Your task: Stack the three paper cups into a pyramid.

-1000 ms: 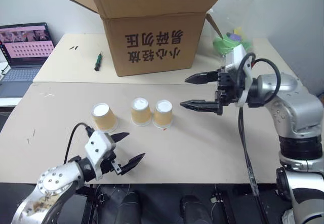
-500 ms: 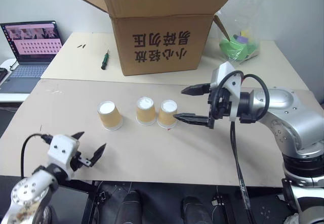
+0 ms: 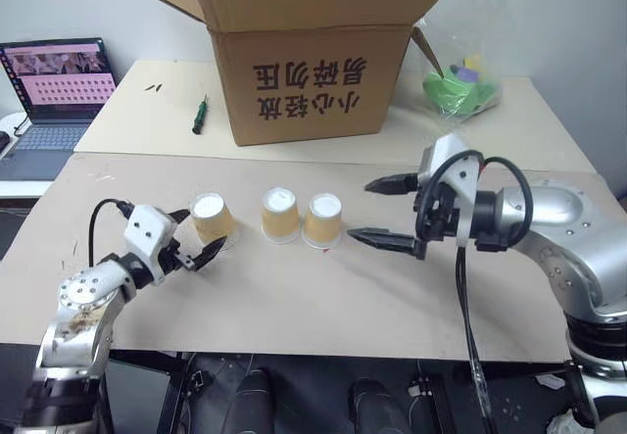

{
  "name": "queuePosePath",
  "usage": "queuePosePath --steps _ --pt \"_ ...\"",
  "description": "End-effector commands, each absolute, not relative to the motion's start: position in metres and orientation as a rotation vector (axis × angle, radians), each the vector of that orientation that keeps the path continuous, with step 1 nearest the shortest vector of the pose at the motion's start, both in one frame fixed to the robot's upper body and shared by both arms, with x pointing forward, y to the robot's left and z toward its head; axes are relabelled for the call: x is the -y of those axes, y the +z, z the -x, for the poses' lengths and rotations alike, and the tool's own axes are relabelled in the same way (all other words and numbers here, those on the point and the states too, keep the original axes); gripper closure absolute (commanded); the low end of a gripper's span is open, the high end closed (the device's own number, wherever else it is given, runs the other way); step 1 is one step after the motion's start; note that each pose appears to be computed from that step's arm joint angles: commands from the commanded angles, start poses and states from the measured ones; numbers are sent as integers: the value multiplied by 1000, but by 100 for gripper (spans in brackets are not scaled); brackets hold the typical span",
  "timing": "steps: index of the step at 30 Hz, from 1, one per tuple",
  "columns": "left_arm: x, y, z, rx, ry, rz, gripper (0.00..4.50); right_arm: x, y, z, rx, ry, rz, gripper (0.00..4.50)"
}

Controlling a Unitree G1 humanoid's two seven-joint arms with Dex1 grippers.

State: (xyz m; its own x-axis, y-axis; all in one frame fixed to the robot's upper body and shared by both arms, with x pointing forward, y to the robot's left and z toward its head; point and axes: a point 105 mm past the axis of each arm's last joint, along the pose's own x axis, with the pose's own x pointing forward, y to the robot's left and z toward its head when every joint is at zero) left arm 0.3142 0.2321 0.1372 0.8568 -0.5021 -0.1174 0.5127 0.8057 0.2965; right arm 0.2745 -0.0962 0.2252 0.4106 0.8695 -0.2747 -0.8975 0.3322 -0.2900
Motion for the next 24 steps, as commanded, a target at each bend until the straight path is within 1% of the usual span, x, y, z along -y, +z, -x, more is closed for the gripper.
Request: queuePosePath --steps 1,4,16,17,18,20,21,24 --pt "-225 154 -323 28 -558 -314 0 101 229 -272 -48 1129 456 4" --pt "-219 162 -329 47 -562 -272 0 101 227 -272 -51 1127 452 4" --pt "-218 153 -328 19 -558 -235 0 106 235 -278 -28 1091 454 4" --pt "-218 152 -328 16 -558 -234 50 106 236 -278 -26 1090 454 0" --pt "-218 152 -328 13 -557 -233 64 106 236 -279 -25 1089 455 0" --pt "-218 152 -328 11 -556 -233 139 106 237 -279 -25 1087 454 0" --pt "-217 152 -329 10 -556 -235 169 107 237 -279 -24 1087 453 0" --pt "-216 153 -330 16 -553 -239 169 106 237 -281 -22 1084 450 0"
